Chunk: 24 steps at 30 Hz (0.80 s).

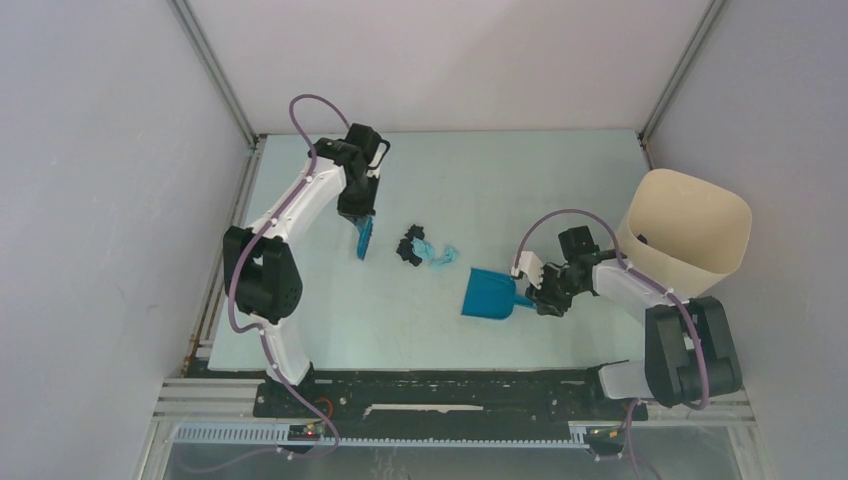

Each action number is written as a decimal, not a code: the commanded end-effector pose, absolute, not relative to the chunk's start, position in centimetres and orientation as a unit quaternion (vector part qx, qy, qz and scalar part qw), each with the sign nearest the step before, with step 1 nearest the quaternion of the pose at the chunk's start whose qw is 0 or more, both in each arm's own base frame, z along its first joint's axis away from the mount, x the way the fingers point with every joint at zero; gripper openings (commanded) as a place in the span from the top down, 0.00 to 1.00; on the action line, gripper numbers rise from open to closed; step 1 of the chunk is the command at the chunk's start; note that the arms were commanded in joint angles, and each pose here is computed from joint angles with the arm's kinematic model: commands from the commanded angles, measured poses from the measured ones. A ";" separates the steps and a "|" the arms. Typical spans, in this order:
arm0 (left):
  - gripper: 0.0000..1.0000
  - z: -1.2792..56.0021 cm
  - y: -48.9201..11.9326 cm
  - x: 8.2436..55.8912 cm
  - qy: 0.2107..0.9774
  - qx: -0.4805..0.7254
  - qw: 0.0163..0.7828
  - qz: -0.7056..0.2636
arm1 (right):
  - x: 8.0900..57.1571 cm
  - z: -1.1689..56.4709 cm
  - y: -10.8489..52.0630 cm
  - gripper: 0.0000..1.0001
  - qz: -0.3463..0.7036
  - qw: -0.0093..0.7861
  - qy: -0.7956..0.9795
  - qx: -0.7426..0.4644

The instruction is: Sweep away the paper scraps from the table

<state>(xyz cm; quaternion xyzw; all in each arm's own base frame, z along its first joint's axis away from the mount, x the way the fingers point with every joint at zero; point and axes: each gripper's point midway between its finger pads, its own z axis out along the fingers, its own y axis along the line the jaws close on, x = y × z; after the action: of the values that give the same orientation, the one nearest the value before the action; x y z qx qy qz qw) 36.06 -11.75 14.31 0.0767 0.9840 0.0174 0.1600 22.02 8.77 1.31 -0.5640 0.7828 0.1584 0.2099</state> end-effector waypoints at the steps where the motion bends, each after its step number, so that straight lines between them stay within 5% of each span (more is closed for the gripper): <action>1: 1.00 14.1 -12.7 36.2 0.984 0.081 0.161 0.006 | 22.3 0.4 8.8 0.57 0.135 0.204 0.782 -0.574; 14: 1.00 13.7 -13.2 36.4 0.984 0.087 0.158 0.003 | 21.9 0.3 8.9 0.66 0.138 0.197 0.780 -0.577; 24: 1.00 13.8 -13.3 36.5 0.983 0.090 0.160 0.005 | 21.5 2.3 7.9 0.87 0.105 0.177 0.788 -0.581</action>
<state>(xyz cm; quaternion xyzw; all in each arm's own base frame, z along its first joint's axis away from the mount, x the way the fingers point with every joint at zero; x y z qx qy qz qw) 35.81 -12.72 13.66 0.0849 0.9850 0.0097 0.1501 22.38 9.38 1.34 -0.5801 0.7755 0.1372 0.2079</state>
